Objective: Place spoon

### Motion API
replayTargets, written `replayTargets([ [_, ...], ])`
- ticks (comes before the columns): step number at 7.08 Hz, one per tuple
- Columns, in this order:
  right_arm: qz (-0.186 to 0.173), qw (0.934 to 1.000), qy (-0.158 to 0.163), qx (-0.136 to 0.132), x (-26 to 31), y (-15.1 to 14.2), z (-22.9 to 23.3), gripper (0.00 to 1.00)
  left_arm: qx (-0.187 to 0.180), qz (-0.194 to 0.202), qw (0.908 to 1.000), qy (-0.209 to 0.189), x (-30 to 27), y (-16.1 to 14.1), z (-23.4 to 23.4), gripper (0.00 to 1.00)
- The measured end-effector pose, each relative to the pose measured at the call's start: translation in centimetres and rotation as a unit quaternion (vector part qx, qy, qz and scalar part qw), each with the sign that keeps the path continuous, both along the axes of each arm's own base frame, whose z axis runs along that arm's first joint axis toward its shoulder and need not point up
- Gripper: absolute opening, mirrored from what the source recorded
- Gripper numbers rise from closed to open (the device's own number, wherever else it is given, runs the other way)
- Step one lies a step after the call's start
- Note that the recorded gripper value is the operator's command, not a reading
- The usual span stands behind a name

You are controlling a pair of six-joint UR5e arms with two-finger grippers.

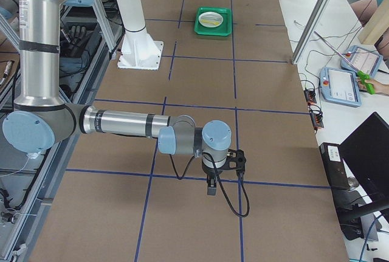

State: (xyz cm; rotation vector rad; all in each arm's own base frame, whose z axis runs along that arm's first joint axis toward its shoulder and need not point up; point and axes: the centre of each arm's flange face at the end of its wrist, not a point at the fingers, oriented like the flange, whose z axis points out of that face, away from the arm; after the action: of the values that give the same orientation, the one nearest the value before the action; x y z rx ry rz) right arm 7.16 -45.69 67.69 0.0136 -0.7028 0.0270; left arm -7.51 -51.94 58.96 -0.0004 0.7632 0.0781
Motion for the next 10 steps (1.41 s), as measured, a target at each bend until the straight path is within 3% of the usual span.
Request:
replayTargets([
  [2, 0.000, 1.0000, 0.000, 0.000, 0.0, 0.0, 0.0, 1.00, 0.016, 0.003, 0.9999, 0.000, 0.7, -0.5, -0.7, 1.00],
  [4, 0.000, 1.0000, 0.000, 0.000, 0.0, 0.0, 0.0, 1.00, 0.033, -0.003, 0.9990, 0.028, 5.5, -1.8, -2.8, 1.00],
  [8, 0.000, 1.0000, 0.000, 0.000, 0.0, 0.0, 0.0, 1.00, 0.018, -0.015, 0.9964, 0.082, 24.7, -3.8, -13.5, 0.95],
  [10, 0.000, 1.0000, 0.001, 0.000, 0.0, 0.0, 0.0, 1.00, 0.034, -0.003, 0.9976, 0.061, 35.1, -1.5, -18.5, 0.89],
])
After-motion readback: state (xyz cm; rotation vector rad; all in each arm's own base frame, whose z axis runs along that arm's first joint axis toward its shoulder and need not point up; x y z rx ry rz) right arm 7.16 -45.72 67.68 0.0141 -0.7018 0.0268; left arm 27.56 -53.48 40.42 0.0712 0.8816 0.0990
